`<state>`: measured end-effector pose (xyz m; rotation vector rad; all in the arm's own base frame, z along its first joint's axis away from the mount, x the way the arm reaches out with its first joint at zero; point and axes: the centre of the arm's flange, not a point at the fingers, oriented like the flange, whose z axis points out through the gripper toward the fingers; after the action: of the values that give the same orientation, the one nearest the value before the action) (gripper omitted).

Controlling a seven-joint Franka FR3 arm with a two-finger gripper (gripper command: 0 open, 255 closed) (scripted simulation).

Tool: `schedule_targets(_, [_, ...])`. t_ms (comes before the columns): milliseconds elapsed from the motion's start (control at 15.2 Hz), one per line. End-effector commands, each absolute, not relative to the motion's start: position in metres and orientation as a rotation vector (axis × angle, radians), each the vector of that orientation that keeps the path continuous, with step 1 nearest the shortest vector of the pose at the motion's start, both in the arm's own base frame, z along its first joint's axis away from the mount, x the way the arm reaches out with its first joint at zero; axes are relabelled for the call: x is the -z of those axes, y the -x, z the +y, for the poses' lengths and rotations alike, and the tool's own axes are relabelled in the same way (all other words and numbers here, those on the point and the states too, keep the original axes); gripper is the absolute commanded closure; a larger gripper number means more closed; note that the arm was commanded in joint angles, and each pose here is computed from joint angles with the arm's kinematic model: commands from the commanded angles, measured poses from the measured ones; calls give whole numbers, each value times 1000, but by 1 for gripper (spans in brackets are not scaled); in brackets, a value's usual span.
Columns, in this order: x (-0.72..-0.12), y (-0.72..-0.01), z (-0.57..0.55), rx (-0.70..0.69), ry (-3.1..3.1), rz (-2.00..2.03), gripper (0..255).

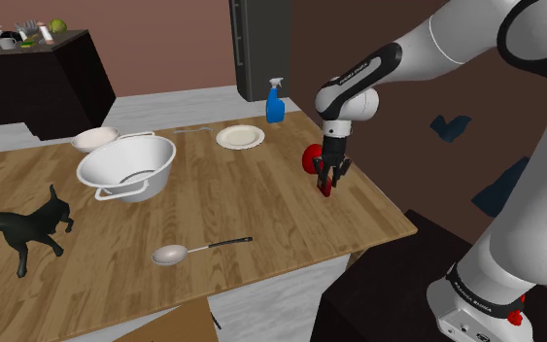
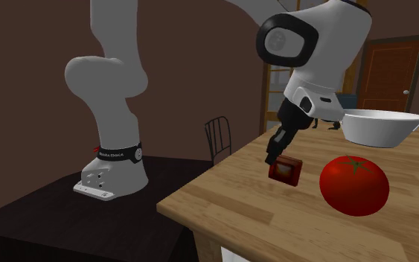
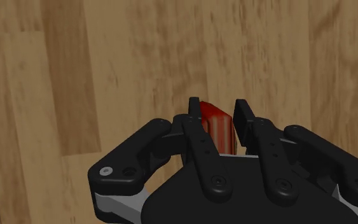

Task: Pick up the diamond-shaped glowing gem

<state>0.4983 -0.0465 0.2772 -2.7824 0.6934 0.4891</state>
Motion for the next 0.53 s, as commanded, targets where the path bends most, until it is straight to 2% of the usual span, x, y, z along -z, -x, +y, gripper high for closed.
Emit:
schedule_targets(0, [-290,-499,-47,-489,2782,693,255])
schedule_targets(462, [-327,-499,-47,-489,2782,693,255])
